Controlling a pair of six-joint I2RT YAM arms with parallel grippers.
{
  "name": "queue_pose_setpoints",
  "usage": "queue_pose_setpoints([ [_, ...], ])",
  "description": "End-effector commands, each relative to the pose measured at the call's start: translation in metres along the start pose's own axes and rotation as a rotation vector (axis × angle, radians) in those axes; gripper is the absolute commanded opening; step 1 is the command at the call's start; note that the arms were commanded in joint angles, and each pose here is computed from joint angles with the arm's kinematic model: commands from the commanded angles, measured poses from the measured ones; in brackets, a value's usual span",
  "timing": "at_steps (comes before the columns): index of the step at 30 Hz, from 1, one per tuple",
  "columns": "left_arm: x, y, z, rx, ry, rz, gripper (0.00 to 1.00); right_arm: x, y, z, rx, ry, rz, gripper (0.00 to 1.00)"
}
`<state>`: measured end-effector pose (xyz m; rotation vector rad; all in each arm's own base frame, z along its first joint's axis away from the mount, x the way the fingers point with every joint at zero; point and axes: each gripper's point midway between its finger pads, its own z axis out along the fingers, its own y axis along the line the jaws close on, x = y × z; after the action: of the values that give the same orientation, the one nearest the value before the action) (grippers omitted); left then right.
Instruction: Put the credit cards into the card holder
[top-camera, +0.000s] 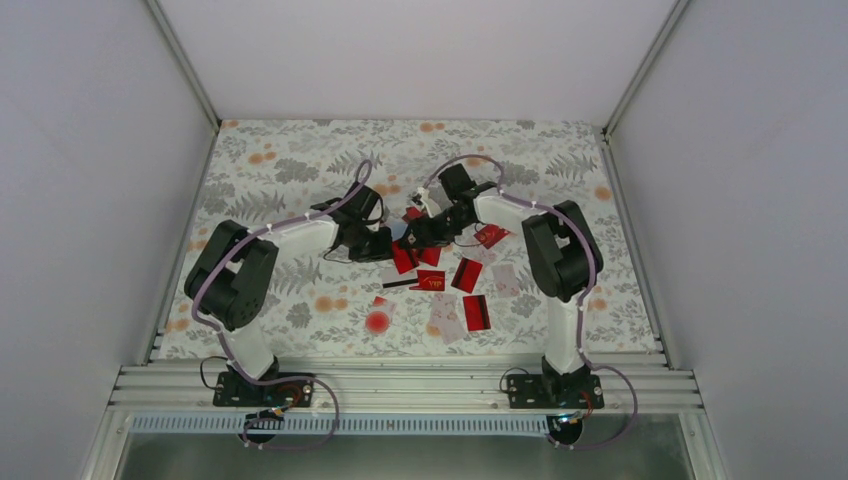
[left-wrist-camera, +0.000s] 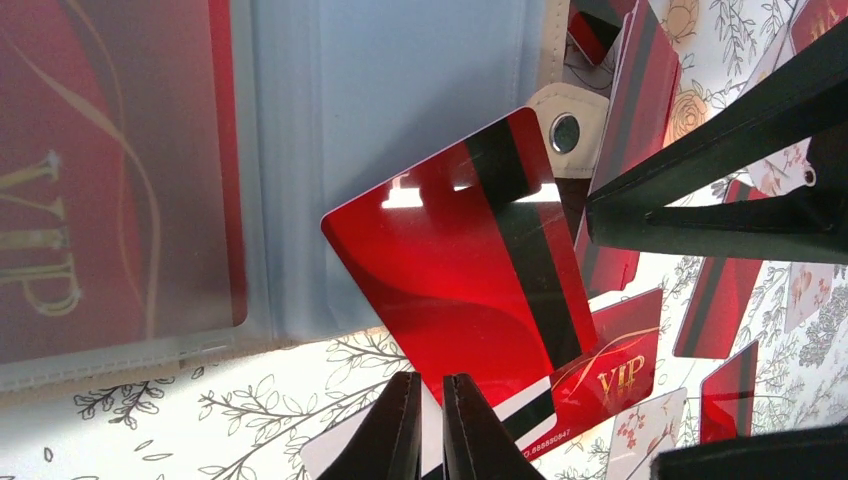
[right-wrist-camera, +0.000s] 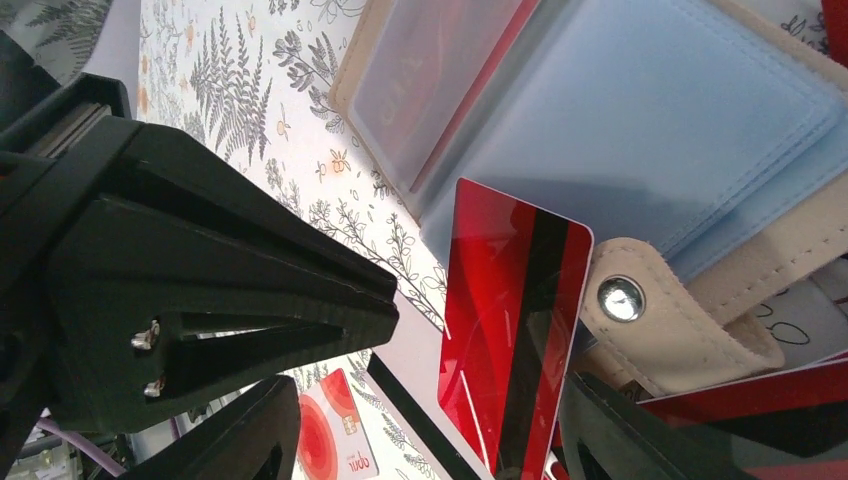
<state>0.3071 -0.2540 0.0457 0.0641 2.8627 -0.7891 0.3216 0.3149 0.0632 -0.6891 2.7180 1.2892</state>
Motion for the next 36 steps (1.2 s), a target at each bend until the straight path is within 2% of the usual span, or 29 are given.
queue_pose_setpoints([
  [1, -0.002, 0.0, 0.0, 0.005, 0.009, 0.009, 0.08, -0.007, 0.0, 0.0, -0.029, -0.004, -0.026, 0.66],
  [20, -0.002, 0.011, 0.019, -0.009, 0.042, 0.019, 0.05, 0.002, -0.023, 0.012, 0.022, 0.051, 0.001, 0.58],
  [36, -0.004, 0.012, 0.031, 0.015, 0.059, 0.026, 0.03, 0.014, -0.013, 0.017, -0.089, 0.05, 0.045, 0.37],
])
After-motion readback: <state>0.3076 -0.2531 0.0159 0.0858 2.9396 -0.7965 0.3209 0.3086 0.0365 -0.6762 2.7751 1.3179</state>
